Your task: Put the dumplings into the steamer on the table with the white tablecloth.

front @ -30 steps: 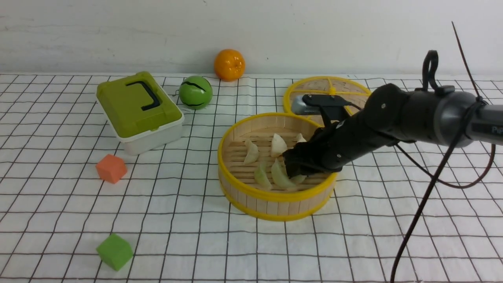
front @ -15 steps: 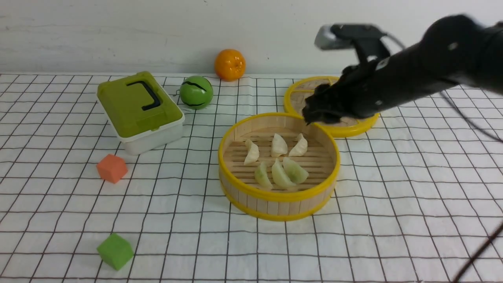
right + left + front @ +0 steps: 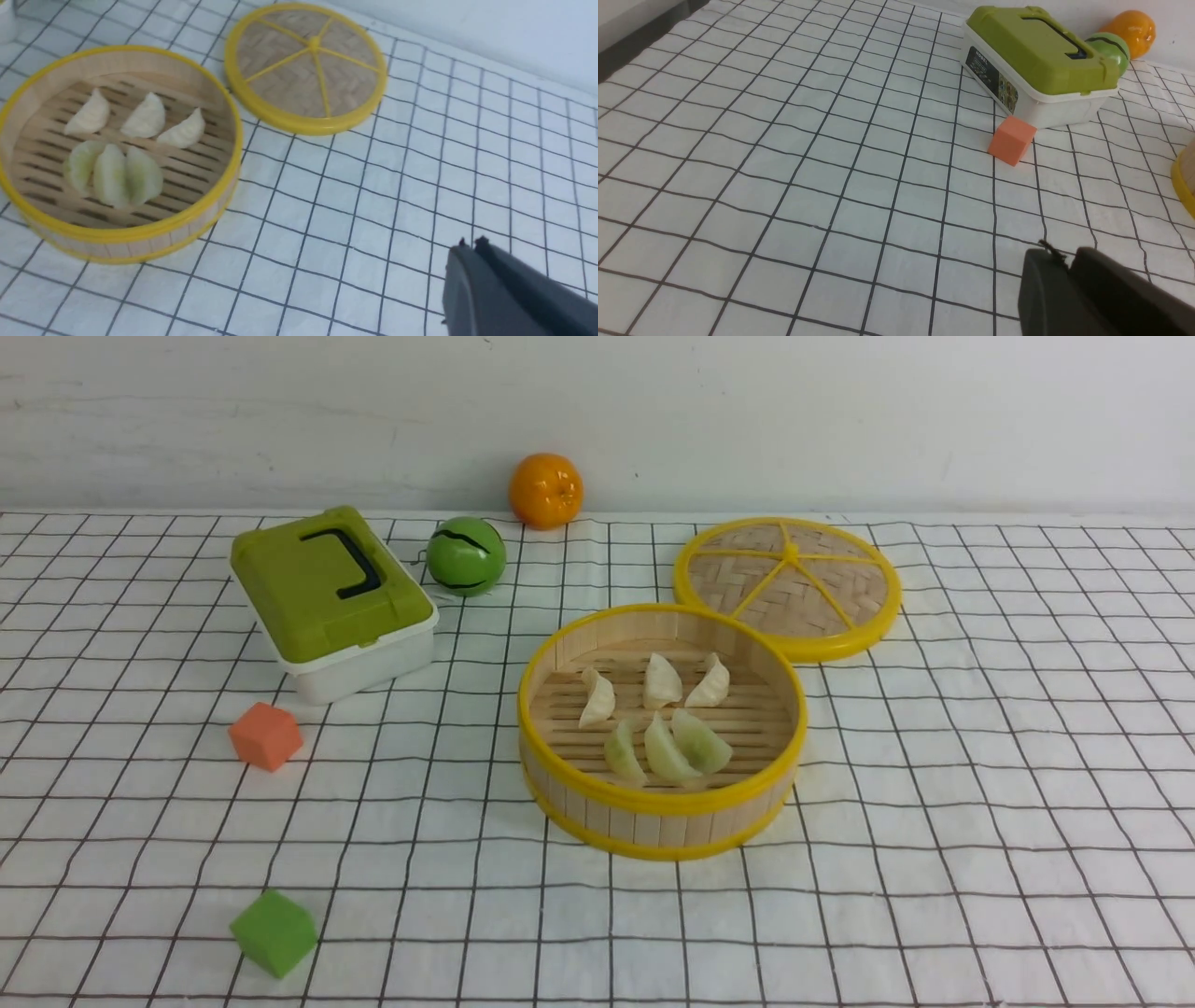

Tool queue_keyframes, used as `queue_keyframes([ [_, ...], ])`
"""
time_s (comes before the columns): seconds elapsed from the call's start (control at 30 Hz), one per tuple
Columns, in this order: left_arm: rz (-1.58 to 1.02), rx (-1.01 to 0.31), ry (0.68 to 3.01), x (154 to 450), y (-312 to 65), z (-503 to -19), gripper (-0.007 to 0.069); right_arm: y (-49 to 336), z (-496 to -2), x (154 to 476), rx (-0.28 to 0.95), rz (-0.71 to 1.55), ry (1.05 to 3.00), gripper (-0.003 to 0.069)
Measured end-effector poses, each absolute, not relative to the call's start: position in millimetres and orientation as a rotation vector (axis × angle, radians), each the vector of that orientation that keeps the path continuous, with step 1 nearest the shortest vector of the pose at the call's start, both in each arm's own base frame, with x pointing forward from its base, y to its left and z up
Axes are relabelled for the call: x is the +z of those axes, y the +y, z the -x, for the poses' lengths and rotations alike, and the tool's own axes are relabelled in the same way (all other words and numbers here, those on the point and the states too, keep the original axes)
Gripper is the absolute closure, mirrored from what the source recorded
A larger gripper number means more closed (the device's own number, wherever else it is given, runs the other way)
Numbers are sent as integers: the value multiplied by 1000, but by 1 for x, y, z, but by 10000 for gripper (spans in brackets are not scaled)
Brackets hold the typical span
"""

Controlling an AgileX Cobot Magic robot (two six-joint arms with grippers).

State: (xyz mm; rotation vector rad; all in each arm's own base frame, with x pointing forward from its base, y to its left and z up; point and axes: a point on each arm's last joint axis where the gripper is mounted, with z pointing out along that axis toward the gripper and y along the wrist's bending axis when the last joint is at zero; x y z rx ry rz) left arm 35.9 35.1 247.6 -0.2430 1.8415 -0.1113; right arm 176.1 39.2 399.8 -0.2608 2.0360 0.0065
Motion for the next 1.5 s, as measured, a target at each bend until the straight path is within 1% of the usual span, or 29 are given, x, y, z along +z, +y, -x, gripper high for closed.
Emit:
queue_keyframes([
  [0.03,243,-111,1842,248,35,-36,552,35,-161,382,14,248,2006,680],
  [0.07,243,-111,1842,248,35,-36,550,32,-149,373,33,232,1956,679],
  [0.13,243,-111,1842,248,35,-36,548,28,-130,346,70,215,1907,678],
  [0.17,243,-111,1842,248,35,-36,547,26,-126,346,74,213,1891,678],
  [0.2,243,-111,1842,248,35,-36,545,24,-113,327,98,205,1856,676],
  [0.23,243,-111,1842,248,35,-36,545,24,-113,324,99,207,1862,676],
  [0.27,243,-111,1842,248,35,-36,543,22,-103,308,107,209,1841,676],
  [0.33,243,-111,1842,248,35,-36,540,18,-91,289,112,210,1823,674],
  [0.37,243,-111,1842,248,35,-36,539,17,-86,274,114,210,1835,673],
  [0.4,243,-111,1842,248,35,-36,538,16,-83,270,116,207,1833,673],
  [0.43,243,-111,1842,248,35,-36,536,15,-79,254,115,208,1854,673],
  [0.6,243,-111,1842,248,35,-36,533,12,-69,199,100,226,1952,670],
  [0.63,243,-111,1842,248,35,-36,533,12,-69,199,100,226,1952,670],
  [0.67,243,-111,1842,248,35,-36,533,11,-67,183,91,234,1995,671],
  [0.7,243,-111,1842,248,35,-36,533,11,-67,182,91,235,1997,671],
  [0.73,243,-111,1842,248,35,-36,533,11,-66,174,87,239,2021,669],
  [0.83,243,-111,1842,248,35,-36,533,11,-66,173,92,242,2011,667],
  [0.9,243,-111,1842,248,35,-36,532,12,-66,175,104,241,1959,665],
  [0.97,243,-111,1842,248,35,-36,532,12,-66,179,117,200,1849,662],
  [1.0,243,-111,1842,248,35,-36,532,12,-66,180,121,195,1836,662],
  [1.07,243,-111,1842,248,35,-36,529,9,-65,187,155,77,1747,661],
  [1.13,243,-111,1842,248,35,-36,526,8,-64,189,161,33,1715,659],
  [1.23,243,-111,1842,248,35,-36,522,3,-60,193,113,-38,1645,657],
  [1.27,243,-111,1842,248,35,-36,521,1,-58,194,56,-37,1624,655],
  [1.33,243,-111,1842,248,35,-36,519,-1,-57,194,12,-24,1626,654],
  [1.37,243,-111,1842,248,35,-36,518,-1,-57,192,-31,-1,1646,652],
  [1.5,244,-110,1843,247,35,-36,514,-1,-56,186,-50,32,1712,648],
])
